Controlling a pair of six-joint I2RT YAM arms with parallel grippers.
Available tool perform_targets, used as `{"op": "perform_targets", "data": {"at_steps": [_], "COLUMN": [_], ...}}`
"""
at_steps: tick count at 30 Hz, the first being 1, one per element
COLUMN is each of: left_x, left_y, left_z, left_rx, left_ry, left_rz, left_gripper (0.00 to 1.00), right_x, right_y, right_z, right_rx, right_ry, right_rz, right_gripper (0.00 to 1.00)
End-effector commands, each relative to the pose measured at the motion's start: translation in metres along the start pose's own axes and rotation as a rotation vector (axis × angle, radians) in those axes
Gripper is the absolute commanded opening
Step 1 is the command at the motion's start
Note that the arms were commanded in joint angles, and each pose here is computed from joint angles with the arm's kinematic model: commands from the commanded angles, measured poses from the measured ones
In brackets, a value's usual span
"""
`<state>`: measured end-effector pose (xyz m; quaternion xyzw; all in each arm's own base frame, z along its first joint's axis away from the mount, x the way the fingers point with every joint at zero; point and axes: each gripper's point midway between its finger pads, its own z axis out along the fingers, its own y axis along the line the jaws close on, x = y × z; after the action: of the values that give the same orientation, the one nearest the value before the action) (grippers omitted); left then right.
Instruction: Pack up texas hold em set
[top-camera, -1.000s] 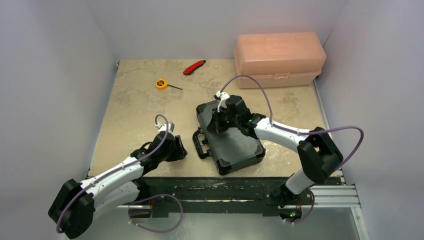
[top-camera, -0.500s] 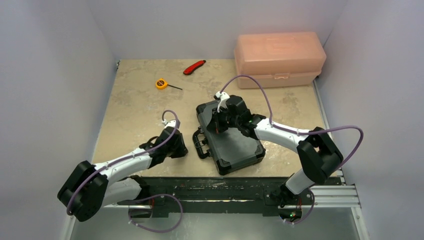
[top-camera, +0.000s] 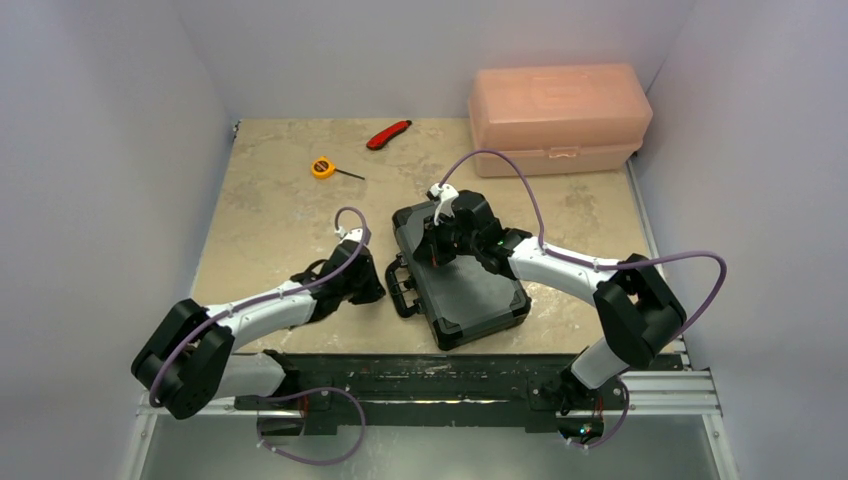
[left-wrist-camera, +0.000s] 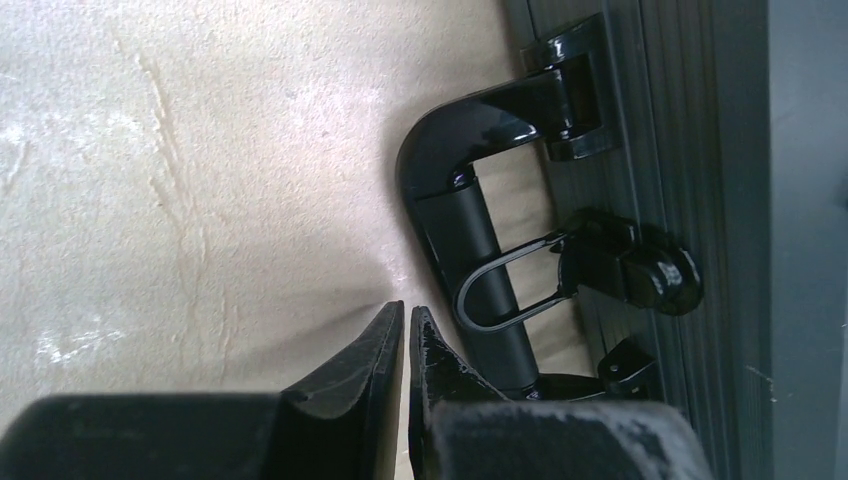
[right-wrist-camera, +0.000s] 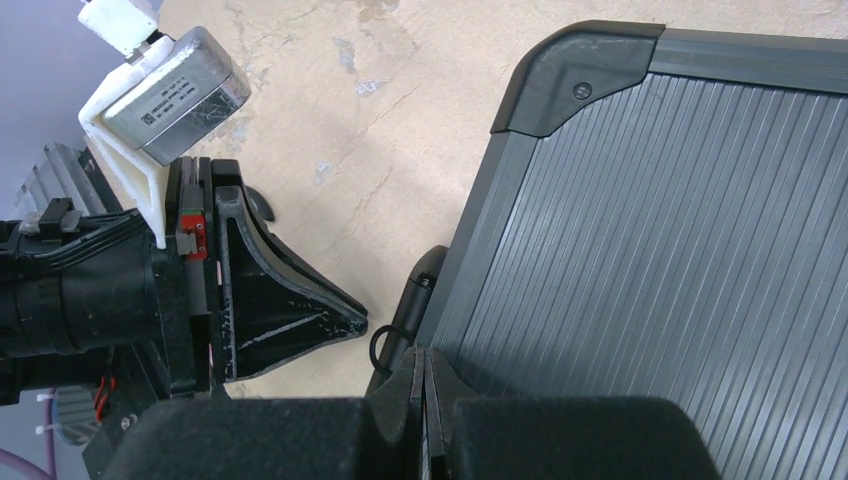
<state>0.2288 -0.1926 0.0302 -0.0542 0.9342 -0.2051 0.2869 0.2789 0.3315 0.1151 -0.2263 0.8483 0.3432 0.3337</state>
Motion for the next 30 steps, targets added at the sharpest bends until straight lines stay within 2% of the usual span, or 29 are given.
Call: {"op": "perform_targets", "data": {"at_steps": [1, 30], "left_x": [-0.022, -0.020], "left_y": [-0.023, -0.042], "left_z": [0.002, -0.002], "left_rx": [0.063, 0.142], "left_ry": [-0.045, -0.015], "left_rz": [-0.032, -0.056], "left_gripper": [0.05, 0.00], "right_x": [0.102, 0.102], "right_y": [-0.046, -0.044], "right_z": [-0.006, -0.008], "right_rx": [0.165, 0.163], "right_ry": [0.320, 0.316], "right_rz": [0.033, 0.031], "right_gripper": [0.00, 0.00]}}
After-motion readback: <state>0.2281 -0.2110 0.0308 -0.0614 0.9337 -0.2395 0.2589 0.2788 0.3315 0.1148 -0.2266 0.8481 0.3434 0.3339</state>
